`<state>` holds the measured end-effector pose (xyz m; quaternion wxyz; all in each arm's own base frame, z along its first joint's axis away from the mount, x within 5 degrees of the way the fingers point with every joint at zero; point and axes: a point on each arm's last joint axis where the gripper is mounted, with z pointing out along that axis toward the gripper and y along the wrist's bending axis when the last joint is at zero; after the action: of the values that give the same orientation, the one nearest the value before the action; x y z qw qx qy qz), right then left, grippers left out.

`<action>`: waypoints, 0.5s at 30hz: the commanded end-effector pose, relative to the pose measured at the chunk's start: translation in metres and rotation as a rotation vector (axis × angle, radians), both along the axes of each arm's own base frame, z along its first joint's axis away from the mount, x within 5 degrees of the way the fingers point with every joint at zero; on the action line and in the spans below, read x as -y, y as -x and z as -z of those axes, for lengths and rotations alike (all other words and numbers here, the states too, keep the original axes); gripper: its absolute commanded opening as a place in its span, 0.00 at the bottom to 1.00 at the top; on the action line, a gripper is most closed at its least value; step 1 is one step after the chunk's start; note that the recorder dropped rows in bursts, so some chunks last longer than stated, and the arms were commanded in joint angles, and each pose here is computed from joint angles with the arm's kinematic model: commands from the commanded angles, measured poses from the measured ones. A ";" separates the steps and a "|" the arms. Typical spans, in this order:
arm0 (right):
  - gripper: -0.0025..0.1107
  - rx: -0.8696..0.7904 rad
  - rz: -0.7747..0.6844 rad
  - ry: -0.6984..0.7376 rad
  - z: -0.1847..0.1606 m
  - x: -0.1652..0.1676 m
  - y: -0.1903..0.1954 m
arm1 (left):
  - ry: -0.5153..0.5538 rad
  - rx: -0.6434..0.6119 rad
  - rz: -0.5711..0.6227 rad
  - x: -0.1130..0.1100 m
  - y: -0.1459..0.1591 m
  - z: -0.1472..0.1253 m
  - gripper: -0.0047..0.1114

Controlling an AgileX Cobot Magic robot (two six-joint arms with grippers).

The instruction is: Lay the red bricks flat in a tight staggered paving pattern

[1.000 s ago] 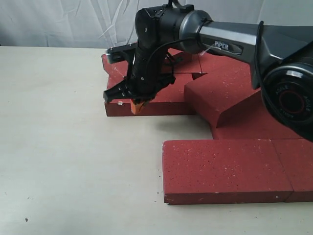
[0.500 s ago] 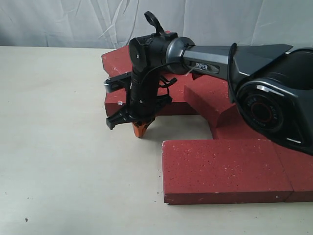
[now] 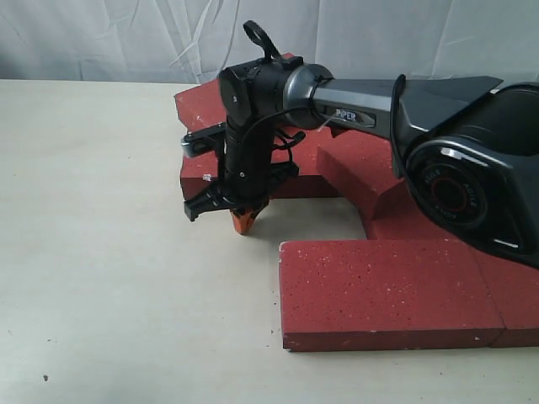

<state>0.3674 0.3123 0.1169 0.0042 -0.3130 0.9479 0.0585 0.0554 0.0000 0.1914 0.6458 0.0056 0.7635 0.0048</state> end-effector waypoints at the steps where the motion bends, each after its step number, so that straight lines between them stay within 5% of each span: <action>1: 0.02 -0.019 -0.049 0.022 -0.024 0.008 0.004 | 0.004 0.014 -0.004 0.000 0.000 0.000 0.04; 7: 0.02 0.061 -0.080 -0.029 -0.066 0.018 0.001 | 0.004 0.014 -0.004 0.000 0.000 0.000 0.04; 15: 0.02 0.163 0.119 -0.086 -0.076 0.071 -0.046 | 0.004 0.014 -0.004 0.000 0.000 0.000 0.04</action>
<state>0.3951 0.2653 0.1928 0.0795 -0.2982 0.9481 0.0761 0.0554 0.0000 0.1914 0.6458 0.0056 0.7635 0.0048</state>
